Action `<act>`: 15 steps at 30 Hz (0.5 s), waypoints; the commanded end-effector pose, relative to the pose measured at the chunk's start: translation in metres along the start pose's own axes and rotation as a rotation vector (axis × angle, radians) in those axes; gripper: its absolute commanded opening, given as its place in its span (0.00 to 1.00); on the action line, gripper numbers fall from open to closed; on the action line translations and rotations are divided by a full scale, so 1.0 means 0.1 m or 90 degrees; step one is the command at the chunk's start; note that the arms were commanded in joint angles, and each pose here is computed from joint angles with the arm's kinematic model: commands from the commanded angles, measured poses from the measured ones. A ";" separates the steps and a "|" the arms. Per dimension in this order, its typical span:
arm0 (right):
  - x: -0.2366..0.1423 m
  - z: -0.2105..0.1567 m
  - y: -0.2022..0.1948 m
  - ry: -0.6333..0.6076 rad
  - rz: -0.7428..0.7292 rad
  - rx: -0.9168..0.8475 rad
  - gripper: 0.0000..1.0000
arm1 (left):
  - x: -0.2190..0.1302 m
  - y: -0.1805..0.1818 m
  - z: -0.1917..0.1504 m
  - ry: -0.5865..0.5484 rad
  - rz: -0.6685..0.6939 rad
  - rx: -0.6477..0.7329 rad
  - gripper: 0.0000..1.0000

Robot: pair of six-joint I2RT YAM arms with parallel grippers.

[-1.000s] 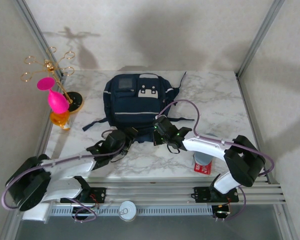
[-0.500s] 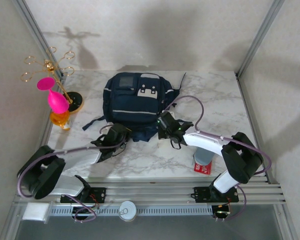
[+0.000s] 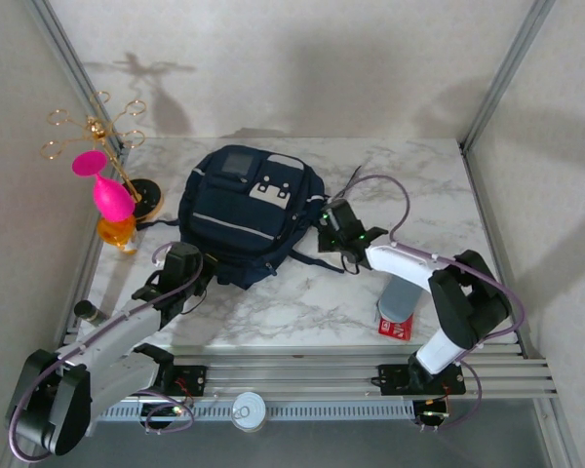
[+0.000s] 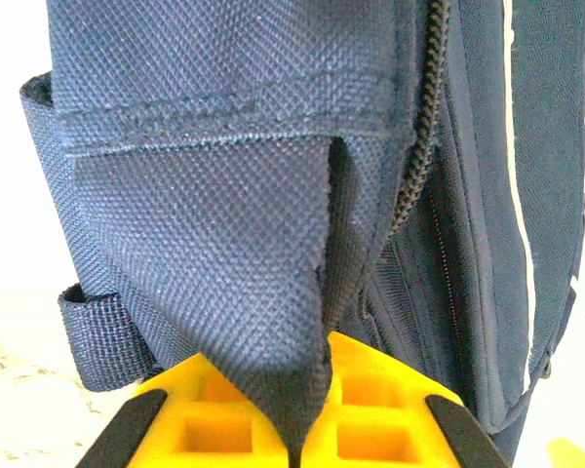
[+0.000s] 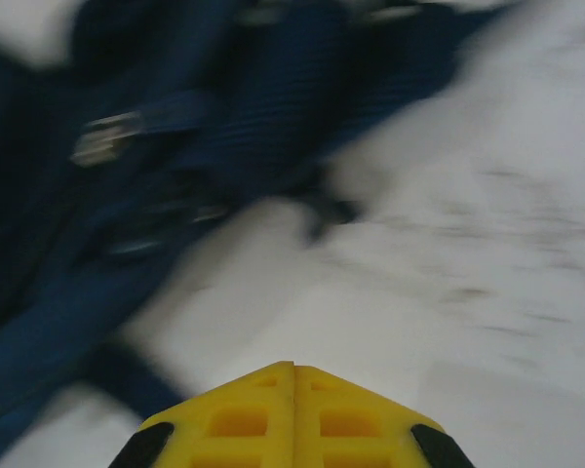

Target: Pack the student bag

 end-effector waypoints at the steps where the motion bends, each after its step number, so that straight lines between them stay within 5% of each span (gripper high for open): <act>1: -0.08 -0.32 0.44 0.030 0.168 -0.118 0.00 | -0.02 -0.05 0.03 -0.003 -0.017 0.013 0.00; 5: -0.14 -0.63 0.55 0.035 0.305 -0.142 0.21 | -0.01 -0.07 0.04 0.001 -0.021 0.013 0.00; 9: -0.06 -0.72 0.64 0.019 0.345 -0.178 0.34 | -0.01 -0.06 0.04 -0.001 -0.018 0.009 0.00; 15: 0.10 -0.79 0.79 -0.003 0.348 -0.233 0.42 | -0.03 -0.05 0.05 -0.008 -0.017 0.007 0.00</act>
Point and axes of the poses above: each hand's point on the last joint's axis, 136 mm out from that joint toward the fingers, its own x axis out along the fingers, its own y axis along the line the jaws close on, z = x × y, the point moved 7 cm from there along -x, back along the fingers, and after that the axes turned 9 degrees about x, right-handed, at the moved point
